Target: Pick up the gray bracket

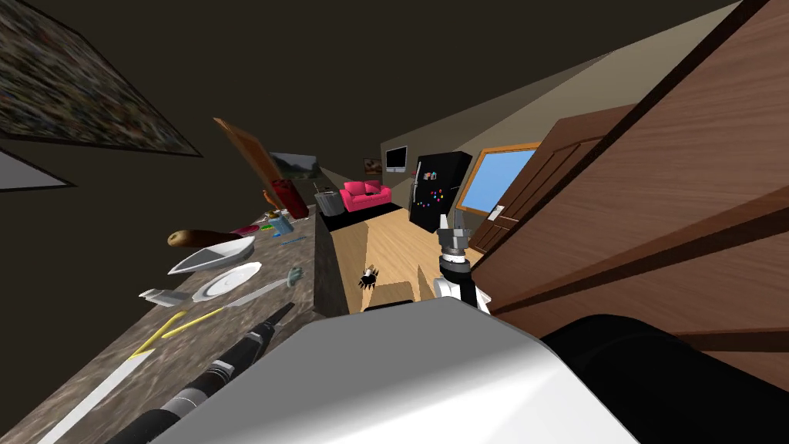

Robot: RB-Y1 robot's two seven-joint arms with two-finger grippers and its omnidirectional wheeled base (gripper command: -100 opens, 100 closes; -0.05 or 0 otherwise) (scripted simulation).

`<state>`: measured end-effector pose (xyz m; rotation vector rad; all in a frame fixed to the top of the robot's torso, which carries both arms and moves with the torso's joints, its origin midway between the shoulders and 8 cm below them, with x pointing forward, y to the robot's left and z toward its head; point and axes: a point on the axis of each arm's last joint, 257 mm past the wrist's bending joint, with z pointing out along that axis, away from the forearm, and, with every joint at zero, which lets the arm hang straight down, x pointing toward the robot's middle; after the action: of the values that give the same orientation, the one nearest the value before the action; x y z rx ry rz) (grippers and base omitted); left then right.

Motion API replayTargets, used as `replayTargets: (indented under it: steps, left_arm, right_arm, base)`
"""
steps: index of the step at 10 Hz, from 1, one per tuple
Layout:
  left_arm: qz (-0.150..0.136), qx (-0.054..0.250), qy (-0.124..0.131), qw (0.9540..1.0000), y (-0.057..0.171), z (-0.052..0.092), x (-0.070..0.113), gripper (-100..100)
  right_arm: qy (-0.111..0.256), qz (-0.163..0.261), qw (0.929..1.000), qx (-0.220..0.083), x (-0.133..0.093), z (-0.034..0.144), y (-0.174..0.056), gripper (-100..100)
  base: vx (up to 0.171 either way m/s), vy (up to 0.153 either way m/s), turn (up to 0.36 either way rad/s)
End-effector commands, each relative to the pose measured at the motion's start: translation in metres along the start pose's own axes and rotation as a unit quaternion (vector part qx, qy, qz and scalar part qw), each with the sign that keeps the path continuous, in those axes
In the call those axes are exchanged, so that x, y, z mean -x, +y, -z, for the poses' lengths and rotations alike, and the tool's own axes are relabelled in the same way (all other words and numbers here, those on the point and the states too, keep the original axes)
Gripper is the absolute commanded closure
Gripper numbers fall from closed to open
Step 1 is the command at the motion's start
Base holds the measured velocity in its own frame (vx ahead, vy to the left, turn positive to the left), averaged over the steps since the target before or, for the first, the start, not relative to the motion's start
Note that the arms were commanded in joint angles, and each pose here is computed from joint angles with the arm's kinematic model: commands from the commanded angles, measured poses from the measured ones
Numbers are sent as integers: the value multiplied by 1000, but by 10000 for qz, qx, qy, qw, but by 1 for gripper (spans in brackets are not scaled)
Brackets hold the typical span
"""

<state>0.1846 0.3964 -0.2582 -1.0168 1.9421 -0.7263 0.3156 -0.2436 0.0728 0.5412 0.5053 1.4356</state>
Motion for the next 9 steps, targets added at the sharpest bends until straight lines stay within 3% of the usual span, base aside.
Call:
replayTargets:
  steps: [1, 2, 3, 5, 6, 7, 8, 9]
  left_arm:
    - [16, 269, 122, 9996, 18, 9, -5, -100]
    - [2, 530, 248, 9983, 36, 18, -5, -100]
    - [16, 596, 273, 9978, 40, 22, -8, -100]
    - [54, 1180, 491, 9918, 78, 49, -9, -100]
    - [23, 1216, 558, 9910, 79, 50, -11, -100]
    - [38, 1488, 664, 9866, 96, 64, -11, -100]
    - [27, 1503, 691, 9862, 97, 64, -12, -100]
    - [28, 1764, 814, 9809, 112, 78, -12, -100]
  right_arm:
    - [0, 0, 10000, 0, 0, 0, 0, 0]
    - [0, 0, 10000, 0, 0, 0, 0, 0]
    - [0, 0, 10000, 0, 0, 0, 0, 0]
    - [0, 0, 10000, 0, 0, 0, 0, 0]
    - [0, 0, 10000, 0, 0, 0, 0, 0]
    - [0, 0, 10000, 0, 0, 0, 0, 0]
    - [0, 0, 10000, 0, 0, 0, 0, 0]
    - [0, 0, 10000, 0, 0, 0, 0, 0]
  base:
    - [137, -7, -41]
    - [127, -16, -56]
    - [93, -9, -42]
    - [146, 1, -106]
    - [153, 15, -50]
    - [113, -12, -76]
    - [96, 1, -40]
    - [118, 21, -75]
